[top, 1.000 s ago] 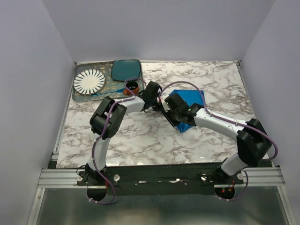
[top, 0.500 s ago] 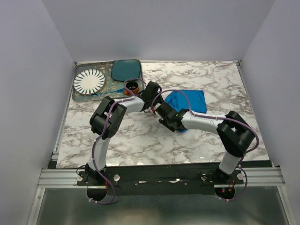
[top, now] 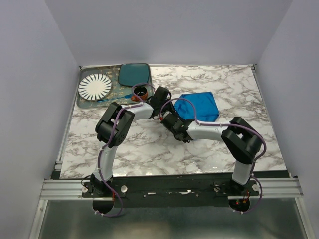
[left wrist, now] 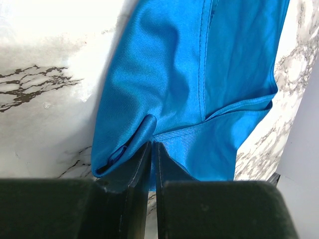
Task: Fold the napkin, place the utensils inside, and roll it up
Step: Roll the napkin with the utensil
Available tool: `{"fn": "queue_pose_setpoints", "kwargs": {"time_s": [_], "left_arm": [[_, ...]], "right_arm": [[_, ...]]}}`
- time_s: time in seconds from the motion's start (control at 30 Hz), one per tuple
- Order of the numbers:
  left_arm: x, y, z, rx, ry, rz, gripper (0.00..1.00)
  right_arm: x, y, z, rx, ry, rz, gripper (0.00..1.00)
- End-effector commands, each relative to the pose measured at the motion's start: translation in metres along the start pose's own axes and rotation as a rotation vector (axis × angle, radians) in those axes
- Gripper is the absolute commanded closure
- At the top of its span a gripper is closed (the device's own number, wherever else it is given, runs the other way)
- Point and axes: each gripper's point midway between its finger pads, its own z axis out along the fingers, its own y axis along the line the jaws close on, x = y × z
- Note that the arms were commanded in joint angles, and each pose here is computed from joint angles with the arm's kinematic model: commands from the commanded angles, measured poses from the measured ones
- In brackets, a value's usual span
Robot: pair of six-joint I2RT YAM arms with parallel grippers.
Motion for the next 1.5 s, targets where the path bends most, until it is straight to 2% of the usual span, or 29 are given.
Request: {"fn": "queue_pose_setpoints", "kwargs": {"time_s": [0.0,0.17,0.23,0.4,0.97,1.47], "left_arm": [[0.04,0.07,0.013,-0.2,0.107,-0.03,0.82],[0.039,0.071,0.013,-0.201,0.104,-0.033,0.82],[0.039,0.07,0.013,-0.199,0.104,-0.034,0.82],[0.04,0.072,0.014,-0.199,0.109,-0.035,0.82],[0.039,0.073,0.012,-0.203,0.11,-0.035,0.82],[0.032,0.07,0.009,-0.197,0.099,-0.017,0.82]], "right_arm": [[-0.002,-0.007,0.003,0.077,0.007,-0.018,0.48],[-0.01,-0.009,-0.007,0.081,-0.045,-0.029,0.45],[-0.011,-0.011,-0.004,0.095,-0.036,-0.043,0.41],[-0.012,-0.002,0.005,0.073,-0.027,-0.071,0.41],[0.017,0.007,0.039,-0.018,0.051,-0.013,0.49],[0.012,0.017,0.038,-0.178,0.021,0.028,0.92]]}}
